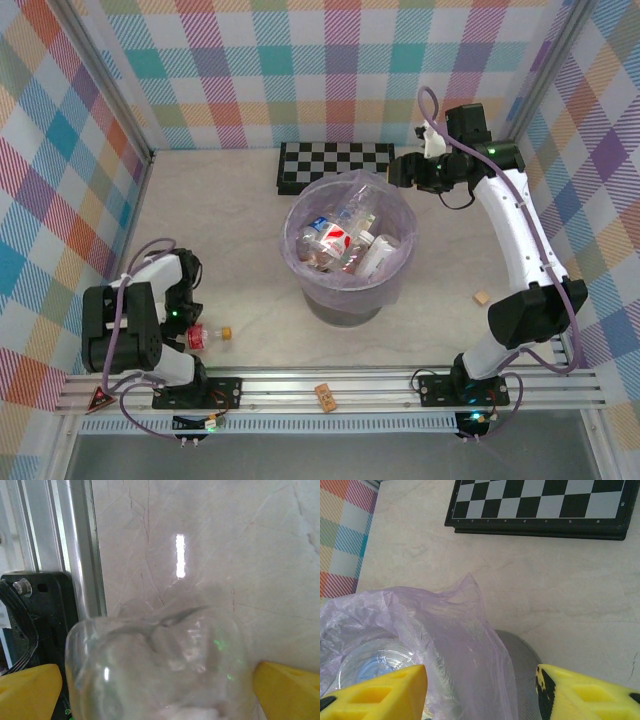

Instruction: Put the plastic bottles in the bin

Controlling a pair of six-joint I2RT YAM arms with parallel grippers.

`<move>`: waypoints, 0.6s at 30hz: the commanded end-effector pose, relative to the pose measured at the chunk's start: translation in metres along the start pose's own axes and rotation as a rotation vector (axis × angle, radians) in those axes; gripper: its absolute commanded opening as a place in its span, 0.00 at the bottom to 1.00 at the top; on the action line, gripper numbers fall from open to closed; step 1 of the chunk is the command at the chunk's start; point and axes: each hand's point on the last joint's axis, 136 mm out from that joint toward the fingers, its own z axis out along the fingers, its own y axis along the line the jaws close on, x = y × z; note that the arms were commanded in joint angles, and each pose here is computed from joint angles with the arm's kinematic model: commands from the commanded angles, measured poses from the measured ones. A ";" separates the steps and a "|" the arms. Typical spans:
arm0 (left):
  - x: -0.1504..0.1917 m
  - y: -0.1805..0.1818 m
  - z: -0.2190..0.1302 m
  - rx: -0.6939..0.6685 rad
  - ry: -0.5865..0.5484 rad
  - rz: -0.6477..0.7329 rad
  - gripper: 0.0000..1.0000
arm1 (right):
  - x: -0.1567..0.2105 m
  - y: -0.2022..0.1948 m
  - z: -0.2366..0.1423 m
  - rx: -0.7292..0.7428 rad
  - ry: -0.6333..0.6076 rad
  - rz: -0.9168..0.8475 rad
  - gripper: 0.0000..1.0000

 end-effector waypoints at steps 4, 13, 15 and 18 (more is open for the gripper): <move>0.047 -0.075 -0.024 0.237 0.152 0.089 0.93 | -0.004 0.001 -0.006 0.006 -0.010 -0.020 0.60; 0.047 -0.083 -0.036 0.279 0.119 0.103 0.26 | -0.005 0.001 -0.009 0.001 -0.018 -0.014 0.60; 0.044 -0.084 -0.041 0.291 0.106 0.108 0.26 | -0.005 0.001 -0.008 -0.002 -0.016 -0.011 0.60; 0.040 -0.084 -0.050 0.310 0.081 0.130 0.26 | -0.004 0.000 -0.008 -0.002 -0.014 -0.006 0.59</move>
